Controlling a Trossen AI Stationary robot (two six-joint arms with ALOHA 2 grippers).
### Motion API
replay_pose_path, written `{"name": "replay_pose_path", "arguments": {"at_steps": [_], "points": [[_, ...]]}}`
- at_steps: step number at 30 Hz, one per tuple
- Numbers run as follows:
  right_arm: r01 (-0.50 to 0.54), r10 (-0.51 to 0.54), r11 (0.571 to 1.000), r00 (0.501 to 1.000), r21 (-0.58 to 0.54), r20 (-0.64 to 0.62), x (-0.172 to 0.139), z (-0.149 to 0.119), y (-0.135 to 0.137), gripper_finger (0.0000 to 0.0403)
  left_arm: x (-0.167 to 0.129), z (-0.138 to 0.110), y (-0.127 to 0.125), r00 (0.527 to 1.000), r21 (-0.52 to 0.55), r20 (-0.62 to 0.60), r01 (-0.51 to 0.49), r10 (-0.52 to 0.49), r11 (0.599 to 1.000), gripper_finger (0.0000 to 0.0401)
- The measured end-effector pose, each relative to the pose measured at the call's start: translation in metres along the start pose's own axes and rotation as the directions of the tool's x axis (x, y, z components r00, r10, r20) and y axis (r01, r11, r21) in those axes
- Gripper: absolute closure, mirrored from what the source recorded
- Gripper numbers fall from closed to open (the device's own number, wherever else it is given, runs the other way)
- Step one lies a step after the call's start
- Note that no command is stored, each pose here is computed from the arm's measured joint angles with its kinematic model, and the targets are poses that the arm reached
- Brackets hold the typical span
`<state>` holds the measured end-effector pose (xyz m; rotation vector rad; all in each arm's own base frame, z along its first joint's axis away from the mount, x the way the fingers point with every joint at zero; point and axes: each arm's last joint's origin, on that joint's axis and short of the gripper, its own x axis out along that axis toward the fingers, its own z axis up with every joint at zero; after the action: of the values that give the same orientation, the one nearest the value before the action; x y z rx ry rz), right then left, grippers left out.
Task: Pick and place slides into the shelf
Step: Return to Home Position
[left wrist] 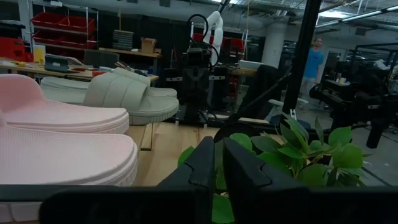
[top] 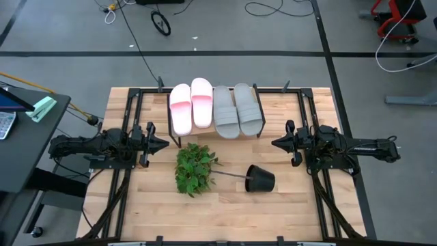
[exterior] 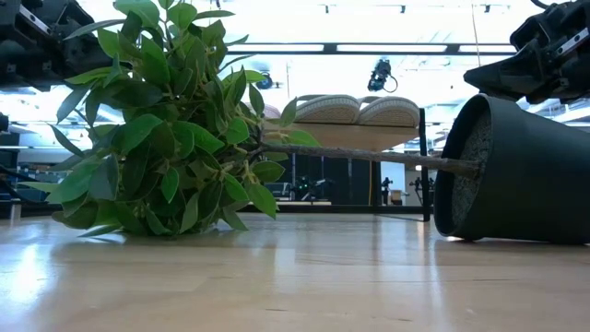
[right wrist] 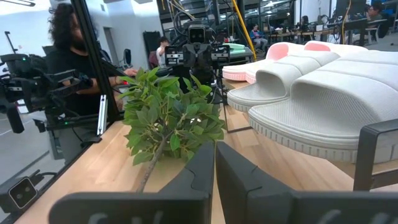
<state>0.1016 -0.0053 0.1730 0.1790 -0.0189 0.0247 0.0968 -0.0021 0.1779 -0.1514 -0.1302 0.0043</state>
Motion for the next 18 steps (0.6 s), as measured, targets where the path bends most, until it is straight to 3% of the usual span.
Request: {"name": "replay_pose_path", "arguments": {"at_steps": [18], "points": [[0.000, 0.000, 1.000, 1.000, 0.000, 0.000, 0.0000, 0.0000, 0.0000, 0.0380, 0.0000, 0.0000, 0.0000, 1.000, 0.000, 0.000, -0.001, 0.001, 1.000, 0.0378]]}}
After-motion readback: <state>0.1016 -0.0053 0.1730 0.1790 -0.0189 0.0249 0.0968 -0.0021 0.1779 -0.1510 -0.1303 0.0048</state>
